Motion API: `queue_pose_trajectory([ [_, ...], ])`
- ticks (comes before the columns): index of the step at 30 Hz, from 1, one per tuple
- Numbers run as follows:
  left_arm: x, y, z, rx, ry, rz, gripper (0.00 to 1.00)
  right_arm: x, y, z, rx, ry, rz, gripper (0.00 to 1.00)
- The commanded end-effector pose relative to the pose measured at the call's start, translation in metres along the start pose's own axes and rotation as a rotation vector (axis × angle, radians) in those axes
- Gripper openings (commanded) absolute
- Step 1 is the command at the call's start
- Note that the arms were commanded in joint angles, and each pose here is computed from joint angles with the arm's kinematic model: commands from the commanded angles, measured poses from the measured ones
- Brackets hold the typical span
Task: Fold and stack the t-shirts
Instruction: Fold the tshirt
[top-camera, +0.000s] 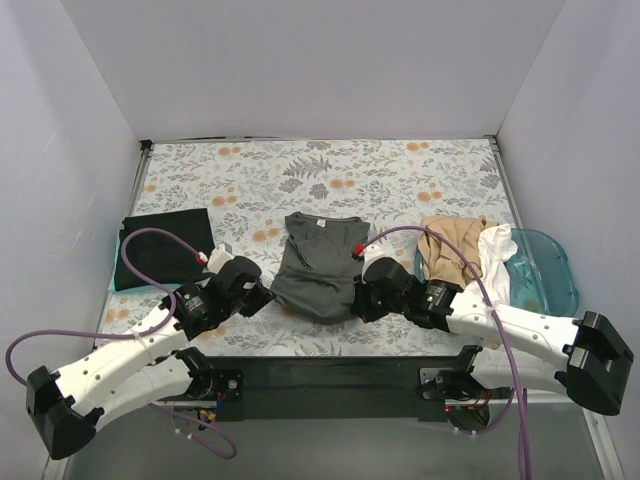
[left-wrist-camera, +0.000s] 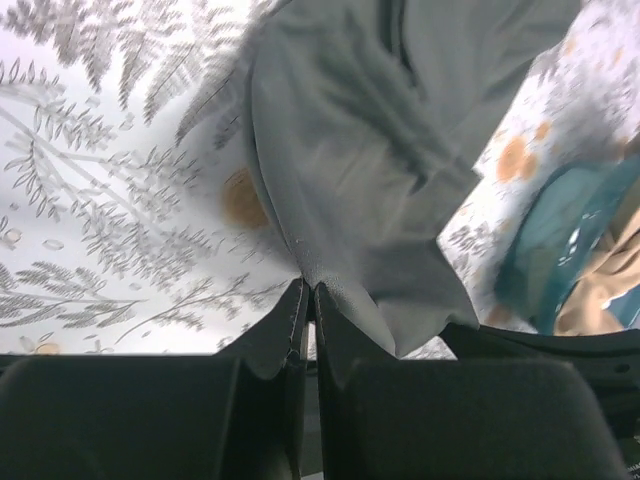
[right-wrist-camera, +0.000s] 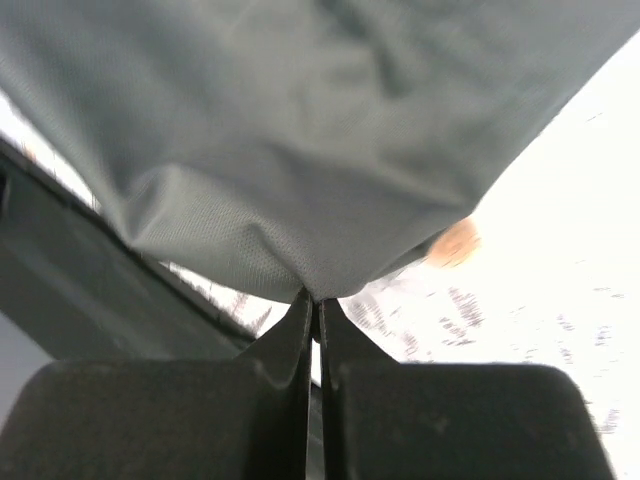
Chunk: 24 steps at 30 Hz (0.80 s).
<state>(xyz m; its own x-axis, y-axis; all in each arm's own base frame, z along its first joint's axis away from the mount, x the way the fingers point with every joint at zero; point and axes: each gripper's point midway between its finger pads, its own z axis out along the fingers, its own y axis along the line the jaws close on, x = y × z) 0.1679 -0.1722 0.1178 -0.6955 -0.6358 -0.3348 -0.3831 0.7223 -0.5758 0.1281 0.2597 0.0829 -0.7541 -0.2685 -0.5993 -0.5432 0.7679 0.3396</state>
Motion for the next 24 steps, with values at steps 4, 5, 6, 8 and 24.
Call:
queue_pose_trajectory([
  [4,-0.048,-0.036,-0.005,-0.044,-0.199,0.004,0.0,-0.06,-0.017,-0.017,0.073,-0.117,-0.009,0.01],
  [5,-0.057,-0.045,-0.009,-0.037,-0.235,0.004,0.0,-0.067,-0.022,-0.018,0.083,-0.125,-0.007,0.01],
  [6,-0.061,-0.052,-0.009,-0.033,-0.251,0.004,0.0,-0.072,-0.021,-0.019,0.065,-0.125,-0.008,0.01],
  [8,-0.071,-0.068,-0.007,-0.031,-0.28,0.018,0.0,-0.088,-0.024,-0.024,0.063,-0.155,0.003,0.01],
  [24,-0.152,-0.13,0.032,-0.006,-0.366,0.028,0.0,-0.143,-0.049,-0.016,-0.049,-0.124,0.044,0.01],
])
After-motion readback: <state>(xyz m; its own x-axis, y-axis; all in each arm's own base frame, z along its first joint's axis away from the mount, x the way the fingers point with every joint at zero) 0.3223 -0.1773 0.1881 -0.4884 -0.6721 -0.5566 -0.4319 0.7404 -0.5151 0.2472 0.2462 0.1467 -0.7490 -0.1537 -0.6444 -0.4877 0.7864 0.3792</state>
